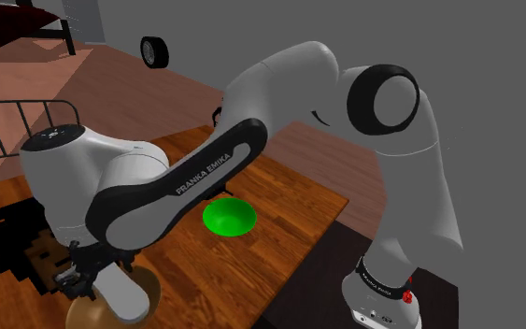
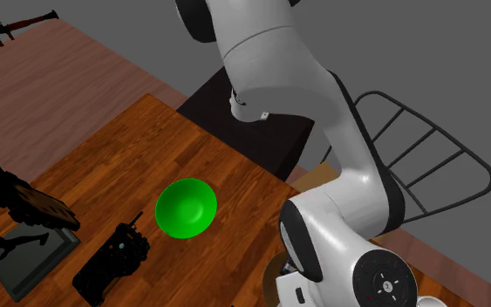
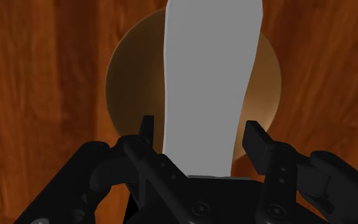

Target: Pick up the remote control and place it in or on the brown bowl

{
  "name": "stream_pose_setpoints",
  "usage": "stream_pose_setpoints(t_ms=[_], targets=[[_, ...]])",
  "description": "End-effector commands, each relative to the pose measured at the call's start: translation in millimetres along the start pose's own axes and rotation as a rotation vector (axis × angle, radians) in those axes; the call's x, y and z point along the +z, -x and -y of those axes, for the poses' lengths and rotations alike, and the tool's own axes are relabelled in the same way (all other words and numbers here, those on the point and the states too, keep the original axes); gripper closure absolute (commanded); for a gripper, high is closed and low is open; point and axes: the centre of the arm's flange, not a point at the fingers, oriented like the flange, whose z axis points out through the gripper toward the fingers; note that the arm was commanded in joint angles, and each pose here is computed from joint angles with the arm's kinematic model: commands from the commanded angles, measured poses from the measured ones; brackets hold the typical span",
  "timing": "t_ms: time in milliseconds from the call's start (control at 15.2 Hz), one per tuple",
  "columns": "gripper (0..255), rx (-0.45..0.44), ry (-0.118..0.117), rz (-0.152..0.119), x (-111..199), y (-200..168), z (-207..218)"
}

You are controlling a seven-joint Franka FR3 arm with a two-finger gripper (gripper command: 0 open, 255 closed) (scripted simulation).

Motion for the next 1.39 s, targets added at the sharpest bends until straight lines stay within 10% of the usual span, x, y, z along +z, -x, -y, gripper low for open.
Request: stream_pose_setpoints(t_ms=[0, 1254, 1320], targets=[[255, 0.0, 0.0, -0.001, 10, -1, 2], [255, 0.0, 0.0, -0.001, 67, 0, 3], [0, 0.0, 0.0, -0.001, 67, 0, 3]])
